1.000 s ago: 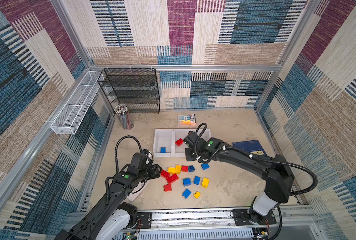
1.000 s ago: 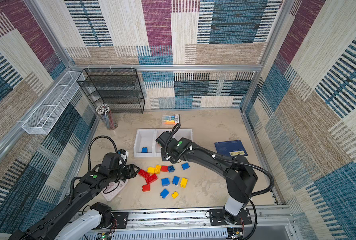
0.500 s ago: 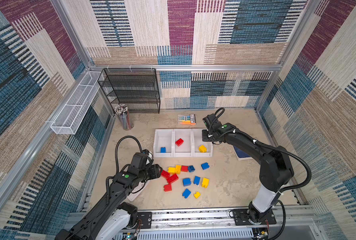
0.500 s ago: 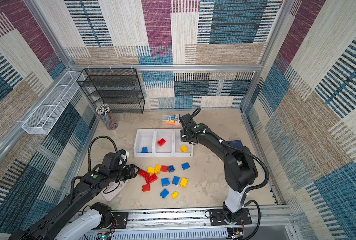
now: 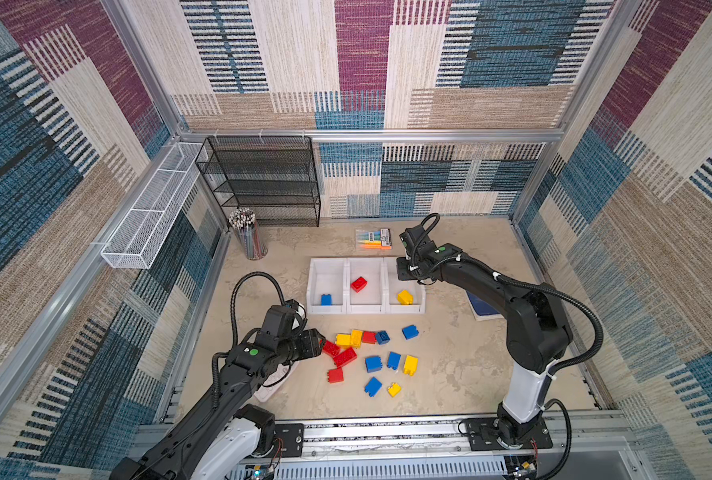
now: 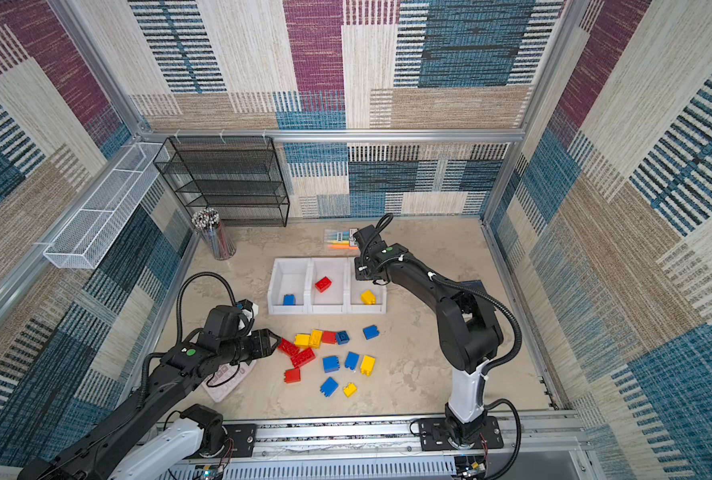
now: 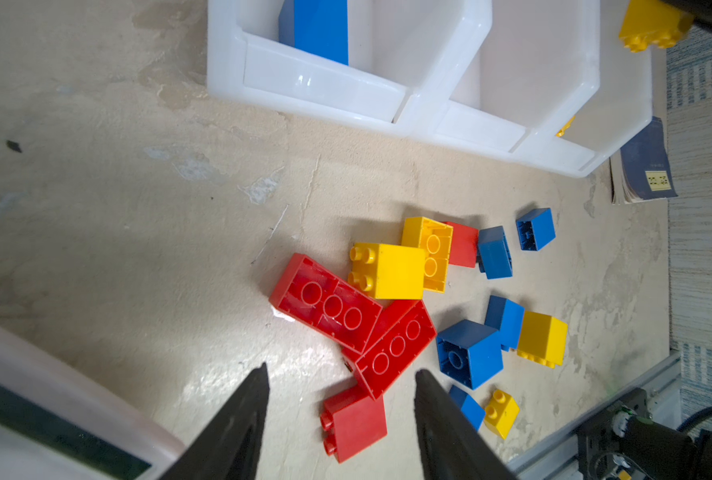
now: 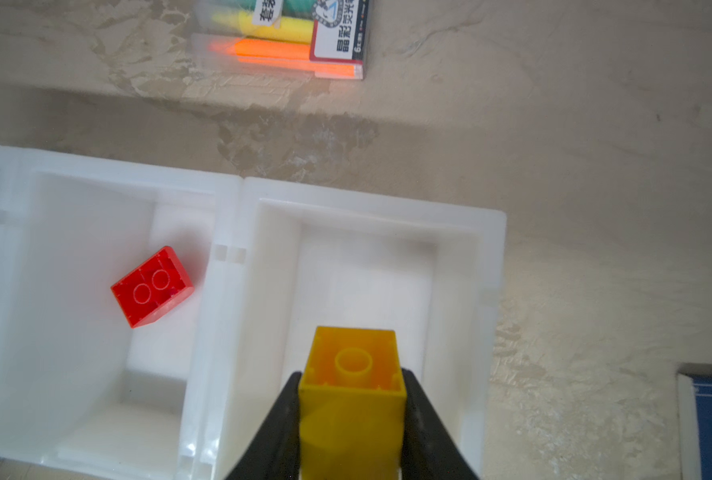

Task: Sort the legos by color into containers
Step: 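Lift the yellow brick with the right gripper and drop it in the farthest compartment, then grasp a yellow brick in the pile with the left gripper while the right draws back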

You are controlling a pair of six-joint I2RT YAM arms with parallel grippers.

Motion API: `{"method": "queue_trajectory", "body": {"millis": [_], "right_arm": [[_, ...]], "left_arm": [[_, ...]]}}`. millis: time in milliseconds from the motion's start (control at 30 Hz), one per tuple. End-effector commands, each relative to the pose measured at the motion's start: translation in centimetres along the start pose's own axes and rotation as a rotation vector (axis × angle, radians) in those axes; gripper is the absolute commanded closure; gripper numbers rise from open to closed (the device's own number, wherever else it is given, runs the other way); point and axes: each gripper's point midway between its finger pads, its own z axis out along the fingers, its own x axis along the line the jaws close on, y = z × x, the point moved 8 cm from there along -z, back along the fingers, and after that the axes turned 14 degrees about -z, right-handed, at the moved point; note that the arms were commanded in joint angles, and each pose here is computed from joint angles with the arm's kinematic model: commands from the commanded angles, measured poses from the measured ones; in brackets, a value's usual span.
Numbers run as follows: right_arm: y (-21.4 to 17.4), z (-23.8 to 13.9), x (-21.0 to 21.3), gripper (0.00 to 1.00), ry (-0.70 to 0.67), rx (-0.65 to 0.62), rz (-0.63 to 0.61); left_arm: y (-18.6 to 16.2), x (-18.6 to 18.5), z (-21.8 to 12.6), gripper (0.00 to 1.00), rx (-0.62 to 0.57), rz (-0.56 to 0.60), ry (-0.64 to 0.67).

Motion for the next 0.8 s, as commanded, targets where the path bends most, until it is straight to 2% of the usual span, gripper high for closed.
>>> {"method": "queue_trajectory", "body": {"millis": [0,133,400,567,767], "right_arm": [[0.5,0.0,0.1,0.50,0.003,-0.021,0.000],[1.2,-1.1,0.0,0.35,0.000,-0.045,0.001],[0.7,-5.5,-0.7,0.33,0.000,-0.097,0.024],[-3.6,-7.4,-1.3,0.32,0.026,-0.080,0.077],[-9.2,-8.7,-2.5,0.31,-0.009,-0.030,0.131]], "left_arm": [[0.0,-0.1,-0.1,0.41,0.008,-0.012,-0.004],[0.0,-0.2,-0.1,0.41,0.010,-0.011,-0.006],[0.1,-1.2,0.0,0.40,0.032,0.038,-0.021],[0.0,-3.3,0.7,0.40,0.068,0.133,-0.008],[-0.2,-6.6,2.9,0.40,0.134,0.242,0.030]]}}
